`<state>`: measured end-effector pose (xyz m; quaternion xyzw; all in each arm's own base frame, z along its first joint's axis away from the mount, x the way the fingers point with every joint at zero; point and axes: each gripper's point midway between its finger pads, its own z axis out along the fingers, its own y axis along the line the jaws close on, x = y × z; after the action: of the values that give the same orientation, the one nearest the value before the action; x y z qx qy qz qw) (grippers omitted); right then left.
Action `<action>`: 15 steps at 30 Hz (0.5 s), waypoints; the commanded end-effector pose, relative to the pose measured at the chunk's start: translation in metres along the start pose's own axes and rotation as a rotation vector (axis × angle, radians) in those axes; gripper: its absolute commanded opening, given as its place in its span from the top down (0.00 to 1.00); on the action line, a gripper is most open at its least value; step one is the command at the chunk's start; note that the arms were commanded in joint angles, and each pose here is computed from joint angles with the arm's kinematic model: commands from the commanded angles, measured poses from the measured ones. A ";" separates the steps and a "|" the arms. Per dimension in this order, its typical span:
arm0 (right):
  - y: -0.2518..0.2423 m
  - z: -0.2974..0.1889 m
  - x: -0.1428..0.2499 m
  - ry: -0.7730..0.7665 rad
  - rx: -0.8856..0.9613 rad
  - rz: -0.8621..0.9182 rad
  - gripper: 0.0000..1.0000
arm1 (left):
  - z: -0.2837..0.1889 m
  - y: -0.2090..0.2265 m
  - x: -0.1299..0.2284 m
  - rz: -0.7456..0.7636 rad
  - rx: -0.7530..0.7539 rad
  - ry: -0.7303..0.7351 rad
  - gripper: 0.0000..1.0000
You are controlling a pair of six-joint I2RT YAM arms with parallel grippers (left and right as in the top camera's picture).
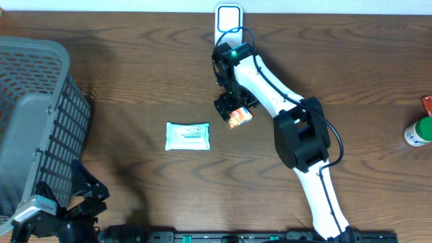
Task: Scan the item barcode
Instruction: 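Move the right gripper to the orange snack box and grasp it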
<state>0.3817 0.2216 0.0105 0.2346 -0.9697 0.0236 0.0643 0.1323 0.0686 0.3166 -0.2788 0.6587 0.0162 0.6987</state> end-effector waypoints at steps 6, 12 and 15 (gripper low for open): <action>0.005 0.004 -0.005 -0.012 0.002 0.004 0.11 | -0.001 -0.001 0.001 -0.011 0.012 -0.001 0.16; 0.008 0.017 -0.007 -0.017 -0.016 0.005 0.19 | -0.001 -0.001 0.001 -0.011 0.012 -0.001 0.16; 0.011 0.027 -0.005 -0.013 -0.029 0.008 0.31 | -0.001 -0.001 0.001 -0.011 0.012 -0.001 0.16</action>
<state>0.3882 0.2298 -0.0011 0.2311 -0.9719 0.0132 0.0436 0.1323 0.0686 0.3166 -0.2788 0.6587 0.0162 0.6987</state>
